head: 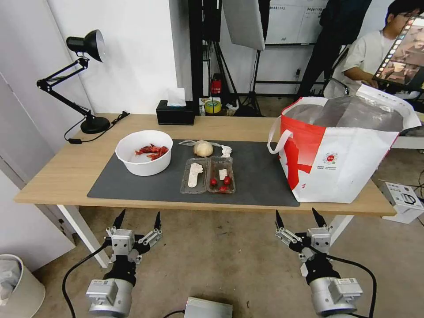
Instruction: Pick up the trash from the table and place it into the takeout bag.
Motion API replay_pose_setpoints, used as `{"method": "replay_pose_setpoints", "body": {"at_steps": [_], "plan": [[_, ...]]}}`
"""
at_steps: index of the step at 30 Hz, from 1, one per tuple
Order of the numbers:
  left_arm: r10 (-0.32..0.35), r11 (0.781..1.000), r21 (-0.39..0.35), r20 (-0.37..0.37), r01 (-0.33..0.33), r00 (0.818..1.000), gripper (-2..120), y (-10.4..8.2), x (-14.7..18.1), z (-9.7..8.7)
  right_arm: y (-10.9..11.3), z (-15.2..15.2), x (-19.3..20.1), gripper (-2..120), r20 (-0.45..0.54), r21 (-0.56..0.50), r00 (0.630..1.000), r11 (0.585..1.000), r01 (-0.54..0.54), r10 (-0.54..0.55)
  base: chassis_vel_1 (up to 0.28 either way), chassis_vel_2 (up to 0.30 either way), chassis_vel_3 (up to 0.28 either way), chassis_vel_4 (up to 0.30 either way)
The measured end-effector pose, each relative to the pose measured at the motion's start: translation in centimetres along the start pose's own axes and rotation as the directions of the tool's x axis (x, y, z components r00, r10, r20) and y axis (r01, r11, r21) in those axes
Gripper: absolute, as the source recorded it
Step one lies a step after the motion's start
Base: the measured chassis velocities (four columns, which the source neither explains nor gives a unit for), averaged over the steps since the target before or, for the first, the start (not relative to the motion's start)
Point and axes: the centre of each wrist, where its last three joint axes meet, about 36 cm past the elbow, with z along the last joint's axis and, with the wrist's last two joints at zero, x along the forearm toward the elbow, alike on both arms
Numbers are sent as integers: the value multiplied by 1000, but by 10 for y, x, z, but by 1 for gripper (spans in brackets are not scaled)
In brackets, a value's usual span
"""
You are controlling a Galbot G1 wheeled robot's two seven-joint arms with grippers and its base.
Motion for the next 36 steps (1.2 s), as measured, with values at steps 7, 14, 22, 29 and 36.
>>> {"method": "replay_pose_setpoints", "body": {"at_steps": [7,14,22,29,36], "plan": [[0,1000,0,0,0,1000,100,0,0,0,0,0,0,100,0,0,1000,1000,0,0,0,0,0,0],[0,1000,0,0,0,1000,100,0,0,0,0,0,0,100,0,0,1000,1000,0,0,0,0,0,0],[-13,999,36,-16,14,1000,100,2,-5,-4,-10,-5,-10,100,-41,-8,999,1000,21,-21,0,0,0,0],[-31,988,145,-96,45,995,100,8,-24,-21,-34,-20,-33,100,-148,-18,987,998,64,-66,0,0,0,0],[-11,973,226,-195,55,981,100,13,-40,-39,-56,-41,-56,100,-257,-13,960,994,109,-109,0,0,0,0]]}}
